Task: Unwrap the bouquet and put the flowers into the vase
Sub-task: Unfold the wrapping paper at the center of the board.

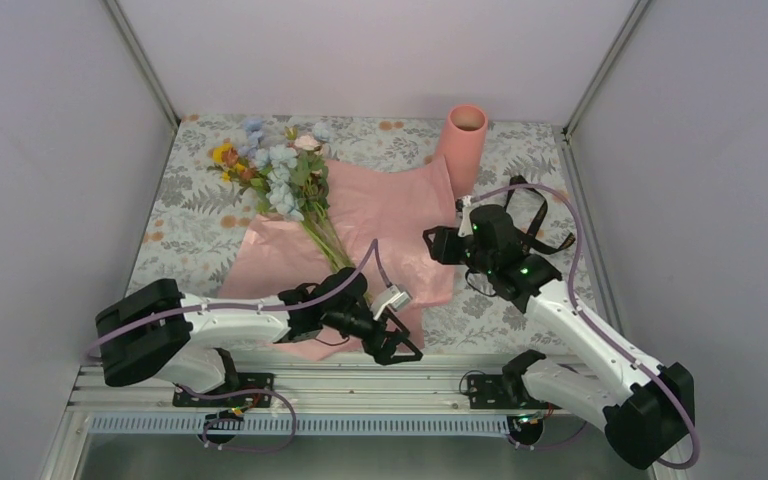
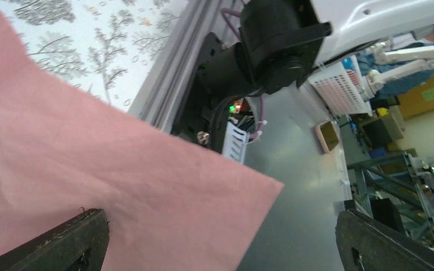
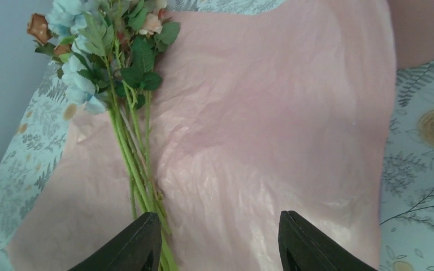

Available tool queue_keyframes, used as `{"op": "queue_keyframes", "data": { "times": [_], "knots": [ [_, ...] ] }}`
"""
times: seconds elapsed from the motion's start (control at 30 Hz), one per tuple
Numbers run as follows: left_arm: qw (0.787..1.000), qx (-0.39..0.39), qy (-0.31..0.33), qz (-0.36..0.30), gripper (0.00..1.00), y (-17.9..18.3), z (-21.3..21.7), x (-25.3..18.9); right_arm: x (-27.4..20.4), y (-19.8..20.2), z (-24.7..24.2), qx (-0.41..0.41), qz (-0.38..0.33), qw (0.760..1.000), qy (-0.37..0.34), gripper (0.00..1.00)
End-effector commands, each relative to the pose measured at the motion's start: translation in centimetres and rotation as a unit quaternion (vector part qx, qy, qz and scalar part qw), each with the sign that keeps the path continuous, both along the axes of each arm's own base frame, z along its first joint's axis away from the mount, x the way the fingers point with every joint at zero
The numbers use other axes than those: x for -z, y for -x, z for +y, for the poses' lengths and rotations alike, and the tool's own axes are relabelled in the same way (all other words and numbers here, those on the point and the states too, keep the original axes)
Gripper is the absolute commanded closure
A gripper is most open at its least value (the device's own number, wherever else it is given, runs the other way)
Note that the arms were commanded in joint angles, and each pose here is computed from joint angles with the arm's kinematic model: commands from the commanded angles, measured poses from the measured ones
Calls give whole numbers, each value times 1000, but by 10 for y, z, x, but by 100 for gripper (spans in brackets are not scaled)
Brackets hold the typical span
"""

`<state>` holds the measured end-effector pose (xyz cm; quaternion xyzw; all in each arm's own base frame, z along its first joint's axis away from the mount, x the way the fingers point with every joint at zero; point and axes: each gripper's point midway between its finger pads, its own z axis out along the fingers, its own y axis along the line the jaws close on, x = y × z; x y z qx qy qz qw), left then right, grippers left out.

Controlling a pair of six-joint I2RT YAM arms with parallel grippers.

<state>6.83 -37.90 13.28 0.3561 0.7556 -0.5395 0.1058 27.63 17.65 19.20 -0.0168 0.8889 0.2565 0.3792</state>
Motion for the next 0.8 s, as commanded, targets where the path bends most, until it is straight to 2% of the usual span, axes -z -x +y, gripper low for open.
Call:
{"op": "queue_keyframes", "data": {
  "times": [0.0, 0.13, 0.23, 0.43, 0.57, 0.77],
  "knots": [
    [996, 60, 69, -16, 0, 17, -8, -24, 16, 8, 8, -16, 30, 999, -25, 46],
    [994, 80, 68, -18, 0, 23, -5, -20, 56, 13, 4, 1, 83, 996, -8, 46],
    [996, 67, 55, -29, 0, 17, -4, -17, 88, 18, -1, 17, 129, 991, 12, 46],
    [997, -58, 4, -42, 0, -34, 13, -14, 128, 31, -11, 45, 184, 981, 29, 46],
    [985, -166, -29, -37, 0, -87, 45, -15, 147, 44, -19, 58, 204, 977, 36, 46],
    [962, -259, -43, -70, 0, -128, 79, -40, 163, 58, -30, 77, 218, 972, 48, 46]
  ]
}}
